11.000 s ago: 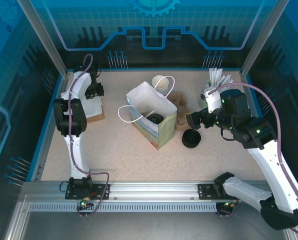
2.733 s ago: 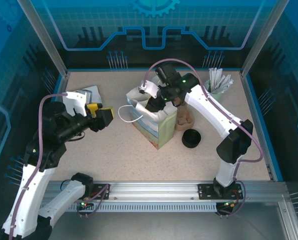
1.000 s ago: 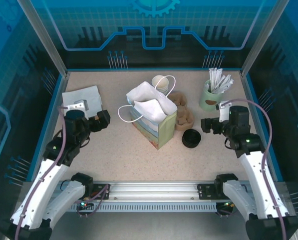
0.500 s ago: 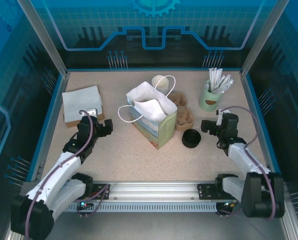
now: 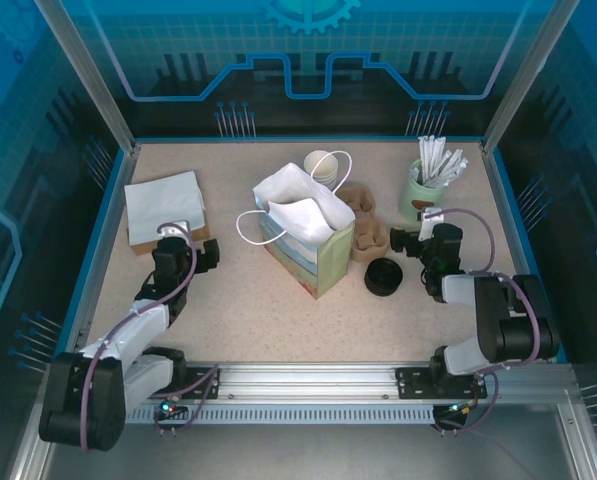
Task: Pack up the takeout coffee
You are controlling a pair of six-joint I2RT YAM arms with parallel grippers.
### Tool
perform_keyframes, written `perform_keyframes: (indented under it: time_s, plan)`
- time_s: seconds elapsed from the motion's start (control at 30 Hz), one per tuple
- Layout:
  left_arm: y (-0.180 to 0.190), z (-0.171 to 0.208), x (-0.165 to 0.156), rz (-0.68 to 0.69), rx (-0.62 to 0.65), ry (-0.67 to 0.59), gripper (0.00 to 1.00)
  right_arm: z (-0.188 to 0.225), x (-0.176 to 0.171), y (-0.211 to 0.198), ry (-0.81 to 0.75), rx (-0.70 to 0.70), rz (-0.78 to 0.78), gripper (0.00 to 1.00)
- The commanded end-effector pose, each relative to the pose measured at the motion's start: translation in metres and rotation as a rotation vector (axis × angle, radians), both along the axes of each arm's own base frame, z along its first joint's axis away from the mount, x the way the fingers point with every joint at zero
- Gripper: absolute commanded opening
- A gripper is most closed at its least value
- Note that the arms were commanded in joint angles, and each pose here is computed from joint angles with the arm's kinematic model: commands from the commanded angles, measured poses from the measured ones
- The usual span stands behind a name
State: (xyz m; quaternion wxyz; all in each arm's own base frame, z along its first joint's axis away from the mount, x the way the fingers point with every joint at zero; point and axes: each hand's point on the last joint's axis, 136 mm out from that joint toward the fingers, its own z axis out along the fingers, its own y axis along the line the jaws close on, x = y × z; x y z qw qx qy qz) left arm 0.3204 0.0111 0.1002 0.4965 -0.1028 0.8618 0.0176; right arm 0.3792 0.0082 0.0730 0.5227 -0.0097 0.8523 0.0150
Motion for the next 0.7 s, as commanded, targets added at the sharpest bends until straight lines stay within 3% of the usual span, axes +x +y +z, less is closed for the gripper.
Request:
perform_keyframes:
  time_s: [0.0,0.2,0.4,0.67]
  plan:
    - [-0.008,0.01,0.012,-0.067,0.01,-0.062,0.99,0.024,0.012,0.002,-0.11,-0.027,0.0,1.0]
    - [-0.012,0.015,0.028,-0.109,0.036,-0.125,0.99,0.022,0.015,0.004,-0.091,-0.063,-0.013,1.0]
    - [-0.036,0.018,0.054,-0.26,0.052,-0.181,0.99,0.022,0.015,0.005,-0.093,-0.063,-0.013,1.0]
    - [-0.033,-0.007,0.066,-0.236,0.04,-0.183,0.99,0.022,0.016,0.006,-0.091,-0.072,-0.011,1.0]
